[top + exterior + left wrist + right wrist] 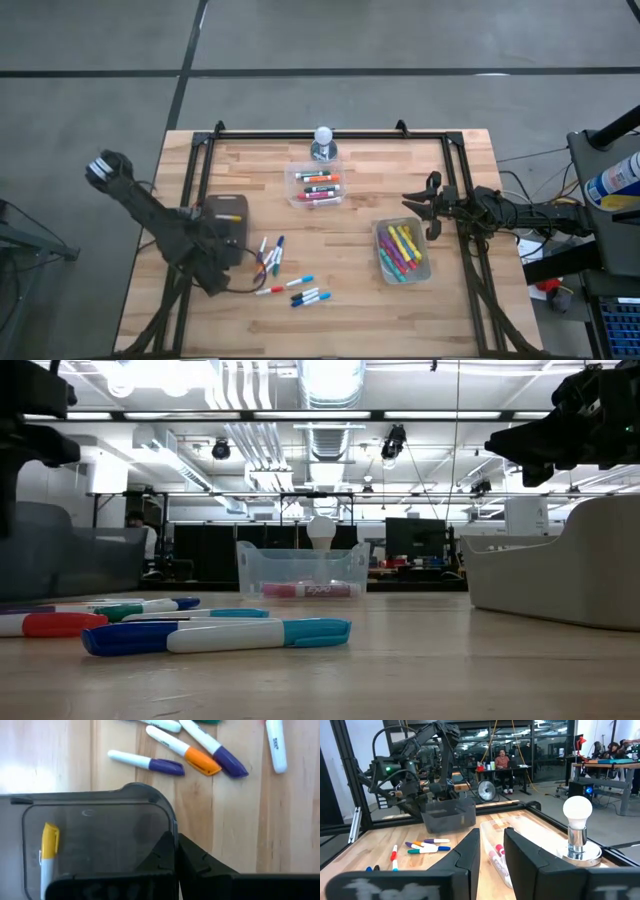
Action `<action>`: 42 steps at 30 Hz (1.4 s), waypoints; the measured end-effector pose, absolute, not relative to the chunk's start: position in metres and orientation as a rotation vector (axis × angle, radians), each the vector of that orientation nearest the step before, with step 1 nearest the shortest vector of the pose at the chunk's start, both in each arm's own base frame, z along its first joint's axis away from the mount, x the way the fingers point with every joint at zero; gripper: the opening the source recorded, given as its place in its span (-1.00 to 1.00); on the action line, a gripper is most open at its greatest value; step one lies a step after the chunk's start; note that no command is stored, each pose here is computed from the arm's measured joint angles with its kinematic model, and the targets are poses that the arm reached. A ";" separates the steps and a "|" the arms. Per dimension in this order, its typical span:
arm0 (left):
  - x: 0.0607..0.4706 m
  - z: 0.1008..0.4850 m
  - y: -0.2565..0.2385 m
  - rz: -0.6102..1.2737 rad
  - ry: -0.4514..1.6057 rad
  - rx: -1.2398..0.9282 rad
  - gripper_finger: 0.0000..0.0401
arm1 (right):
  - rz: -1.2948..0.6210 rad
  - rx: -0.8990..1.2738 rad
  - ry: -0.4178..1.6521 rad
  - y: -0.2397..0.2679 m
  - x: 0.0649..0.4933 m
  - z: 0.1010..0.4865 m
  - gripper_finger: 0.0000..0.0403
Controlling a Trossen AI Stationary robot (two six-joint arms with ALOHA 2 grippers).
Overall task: Pick & Place Markers
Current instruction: Adjust the transparent black bin, then put the red mini marker into the transparent black bin
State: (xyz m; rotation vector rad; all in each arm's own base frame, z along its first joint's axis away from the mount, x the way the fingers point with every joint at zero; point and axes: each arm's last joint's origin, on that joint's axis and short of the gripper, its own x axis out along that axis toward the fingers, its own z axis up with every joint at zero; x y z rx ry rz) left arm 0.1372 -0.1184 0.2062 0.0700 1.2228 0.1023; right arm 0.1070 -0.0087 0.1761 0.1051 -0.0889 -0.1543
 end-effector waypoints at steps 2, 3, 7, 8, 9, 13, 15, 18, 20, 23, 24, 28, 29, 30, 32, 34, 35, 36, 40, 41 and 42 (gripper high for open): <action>0.138 0.208 -0.114 0.098 1.215 0.061 -1.00 | -0.154 0.104 -0.089 -0.009 0.107 0.176 -0.58; 0.138 0.208 -0.111 0.098 1.215 0.052 -1.00 | -0.154 0.105 -0.089 -0.009 0.107 0.176 -0.58; 0.138 0.204 -0.099 0.072 1.251 0.011 -1.00 | -0.154 0.104 -0.089 -0.009 0.107 0.176 -0.57; 0.138 0.203 -0.097 0.071 1.252 0.003 -1.00 | -0.154 0.105 -0.089 -0.009 0.107 0.176 -0.57; 0.138 0.201 -0.094 0.072 1.253 -0.002 -1.00 | -0.154 0.105 -0.088 -0.009 0.107 0.176 -0.58; 0.138 0.196 -0.084 0.068 1.237 -0.003 -1.00 | -0.154 0.105 -0.089 -0.009 0.107 0.176 -0.61; 0.138 0.195 -0.081 0.076 1.232 -0.009 -1.00 | -0.154 0.105 -0.089 -0.009 0.107 0.176 -0.63; 0.139 0.196 -0.078 0.092 1.223 -0.031 -1.00 | -0.154 0.105 -0.089 -0.009 0.107 0.176 -0.65; 0.139 0.197 -0.078 0.094 1.219 -0.036 -0.97 | -0.154 0.105 -0.089 -0.009 0.107 0.176 -0.66; 0.138 0.198 -0.077 0.102 1.214 -0.053 -0.88 | -0.154 0.104 -0.088 -0.009 0.107 0.176 -0.66; 0.138 0.198 -0.077 0.105 1.212 -0.059 -0.84 | -0.154 0.105 -0.088 -0.009 0.107 0.176 -0.66; 0.138 0.198 -0.077 0.116 1.211 -0.075 -0.62 | -0.154 0.104 -0.088 -0.009 0.107 0.176 -0.63; 0.139 0.199 -0.077 0.117 1.211 -0.074 -0.57 | -0.154 0.105 -0.087 -0.009 0.107 0.176 -0.62; 0.139 0.200 -0.078 0.117 1.208 -0.071 -0.52 | -0.154 0.105 -0.087 -0.009 0.107 0.176 -0.62; 0.141 0.207 -0.079 0.106 1.188 -0.064 -0.44 | -0.154 0.104 -0.087 -0.009 0.107 0.176 -0.60; 0.145 0.217 -0.081 0.106 1.150 -0.073 -0.39 | -0.154 0.105 -0.087 -0.009 0.107 0.176 -0.59; 0.147 0.223 -0.081 0.104 1.129 -0.079 -0.38 | -0.154 0.105 -0.087 -0.009 0.107 0.176 -0.59; 0.149 0.230 -0.083 0.102 1.104 -0.088 -0.38 | -0.154 0.105 -0.087 -0.009 0.107 0.176 -0.58; 0.160 0.254 -0.090 0.046 0.970 -0.122 -0.37 | -0.154 0.105 -0.087 -0.009 0.107 0.176 -0.58; 0.163 0.257 -0.092 0.025 0.934 -0.131 -0.37 | -0.154 0.105 -0.087 -0.009 0.107 0.176 -0.59; 0.167 0.259 -0.094 0.005 0.903 -0.149 -0.37 | -0.154 0.104 -0.087 -0.009 0.107 0.176 -0.60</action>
